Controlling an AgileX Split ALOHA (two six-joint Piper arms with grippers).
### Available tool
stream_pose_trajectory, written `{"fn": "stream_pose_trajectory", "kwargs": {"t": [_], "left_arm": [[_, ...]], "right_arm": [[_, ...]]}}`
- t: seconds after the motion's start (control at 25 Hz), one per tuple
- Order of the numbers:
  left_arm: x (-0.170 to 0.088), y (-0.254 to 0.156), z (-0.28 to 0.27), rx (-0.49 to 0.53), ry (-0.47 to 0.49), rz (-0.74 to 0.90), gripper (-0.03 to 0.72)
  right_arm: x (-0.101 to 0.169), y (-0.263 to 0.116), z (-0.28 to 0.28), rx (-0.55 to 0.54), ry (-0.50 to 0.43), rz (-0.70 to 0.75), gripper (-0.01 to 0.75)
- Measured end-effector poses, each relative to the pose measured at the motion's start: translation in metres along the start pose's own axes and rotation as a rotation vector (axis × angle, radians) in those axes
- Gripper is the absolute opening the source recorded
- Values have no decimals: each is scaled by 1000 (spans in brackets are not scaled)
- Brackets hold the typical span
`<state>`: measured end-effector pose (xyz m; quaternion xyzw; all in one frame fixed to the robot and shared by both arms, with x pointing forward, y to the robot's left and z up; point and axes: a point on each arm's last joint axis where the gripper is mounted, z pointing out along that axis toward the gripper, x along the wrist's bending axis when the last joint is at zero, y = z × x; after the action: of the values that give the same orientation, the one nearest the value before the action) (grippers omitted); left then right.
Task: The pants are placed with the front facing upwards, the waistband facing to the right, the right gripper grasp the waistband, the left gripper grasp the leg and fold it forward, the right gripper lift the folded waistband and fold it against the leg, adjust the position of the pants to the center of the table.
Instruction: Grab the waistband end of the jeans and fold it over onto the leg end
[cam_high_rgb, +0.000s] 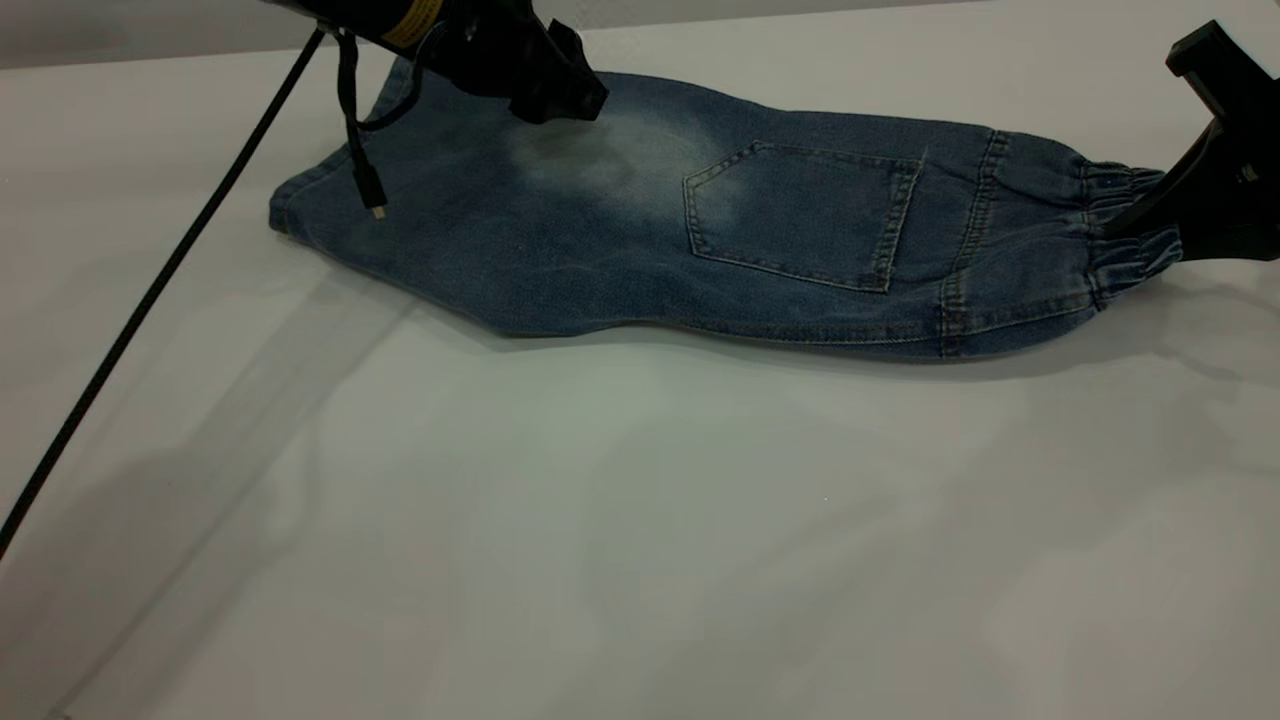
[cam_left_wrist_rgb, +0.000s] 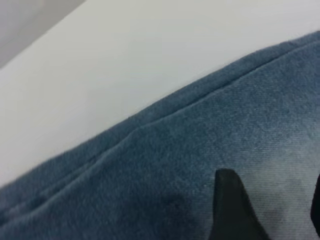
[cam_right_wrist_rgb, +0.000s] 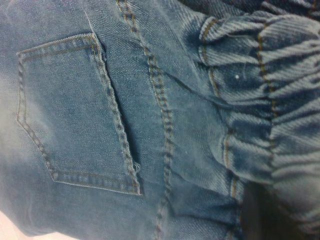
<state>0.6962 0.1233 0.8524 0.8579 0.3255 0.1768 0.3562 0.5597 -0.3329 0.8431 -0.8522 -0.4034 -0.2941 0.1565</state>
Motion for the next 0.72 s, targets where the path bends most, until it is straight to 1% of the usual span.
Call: {"fn": "stream_pose_trajectory", "kwargs": {"t": [0.24,0.32,0.44,0.64,0.72], "left_arm": [[-16,3,-1,-41,-175,29,355],[-19,3,-2,-46,-204,28,351],[-21,-3,0,-28,-210,19,348],[-27,-35,10,59,-200,-13,348],[-30,-39,10,66,-205,6,347]], "right_arm": [[0,0,0,1,1,0,47],[0,0,0,2,2,0,47],[1,-1,0,13,14,-9,47],[4,-1,0,15,40,-48,47],[4,-1,0,15,40,-51,47]]}}
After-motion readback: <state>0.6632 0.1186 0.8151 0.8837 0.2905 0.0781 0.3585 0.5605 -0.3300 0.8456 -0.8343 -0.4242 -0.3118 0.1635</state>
